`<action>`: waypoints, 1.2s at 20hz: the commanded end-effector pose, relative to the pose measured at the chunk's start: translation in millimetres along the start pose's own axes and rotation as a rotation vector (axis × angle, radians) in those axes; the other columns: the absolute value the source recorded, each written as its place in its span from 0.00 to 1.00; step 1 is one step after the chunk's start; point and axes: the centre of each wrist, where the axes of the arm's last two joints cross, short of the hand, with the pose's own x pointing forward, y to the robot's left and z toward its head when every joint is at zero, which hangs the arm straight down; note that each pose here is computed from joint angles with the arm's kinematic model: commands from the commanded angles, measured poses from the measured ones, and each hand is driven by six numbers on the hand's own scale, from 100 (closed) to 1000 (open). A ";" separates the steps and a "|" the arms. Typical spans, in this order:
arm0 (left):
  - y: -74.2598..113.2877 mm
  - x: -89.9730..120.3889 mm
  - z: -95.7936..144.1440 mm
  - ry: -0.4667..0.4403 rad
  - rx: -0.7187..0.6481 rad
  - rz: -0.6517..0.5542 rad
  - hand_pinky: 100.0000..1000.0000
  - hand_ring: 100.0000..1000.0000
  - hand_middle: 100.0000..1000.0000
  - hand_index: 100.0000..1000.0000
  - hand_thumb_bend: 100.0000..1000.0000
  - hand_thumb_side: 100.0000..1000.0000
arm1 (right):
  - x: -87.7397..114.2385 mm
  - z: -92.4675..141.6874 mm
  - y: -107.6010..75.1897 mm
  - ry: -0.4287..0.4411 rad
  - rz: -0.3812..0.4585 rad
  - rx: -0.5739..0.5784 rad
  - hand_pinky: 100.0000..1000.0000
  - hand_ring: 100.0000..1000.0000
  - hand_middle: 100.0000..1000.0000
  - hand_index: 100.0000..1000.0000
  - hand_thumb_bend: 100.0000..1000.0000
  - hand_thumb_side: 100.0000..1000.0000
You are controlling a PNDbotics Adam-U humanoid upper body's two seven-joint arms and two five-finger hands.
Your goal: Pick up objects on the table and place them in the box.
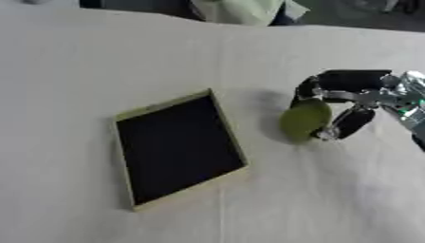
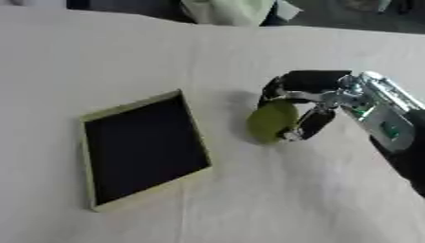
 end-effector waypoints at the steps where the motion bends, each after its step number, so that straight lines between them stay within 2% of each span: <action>1: 0.3 4.8 -6.6 -0.024 -0.014 -0.006 0.43 0.65 0.58 0.62 0.00 0.46 | 10.3 11.9 -23.7 -0.034 0.032 -0.089 0.75 0.73 0.53 0.67 0.00 0.09; 7: 1.0 5.5 -6.5 -0.026 -0.008 -0.011 0.43 0.65 0.58 0.62 0.00 0.46 | 41.1 29.3 -62.8 -0.119 0.039 -0.243 0.71 0.69 0.48 0.62 0.00 0.05; 11: 1.3 5.3 -5.9 -0.024 -0.007 -0.013 0.43 0.65 0.58 0.62 0.00 0.46 | 65.8 30.4 -88.8 -0.217 0.081 -0.324 0.71 0.68 0.49 0.63 0.00 0.04; 15: 1.2 5.5 -5.9 -0.024 -0.007 -0.014 0.43 0.65 0.58 0.62 0.00 0.46 | 76.1 26.0 -97.7 -0.263 0.096 -0.316 0.71 0.68 0.49 0.63 0.00 0.04; 16: 0.7 5.3 -5.9 -0.025 -0.007 -0.011 0.43 0.65 0.58 0.62 0.00 0.46 | 77.7 25.3 -98.7 -0.271 0.098 -0.315 0.66 0.64 0.48 0.62 0.00 0.03; 19: -1.9 4.9 -6.1 -0.026 -0.006 0.002 0.43 0.65 0.58 0.62 0.00 0.46 | 100.9 8.7 -109.3 -0.393 0.122 -0.307 0.65 0.63 0.48 0.62 0.00 0.03; 24: -2.5 5.7 -6.5 -0.028 -0.003 0.005 0.43 0.65 0.58 0.62 0.00 0.46 | 117.0 -26.5 -113.9 -0.477 0.114 -0.257 0.62 0.61 0.48 0.62 0.00 0.03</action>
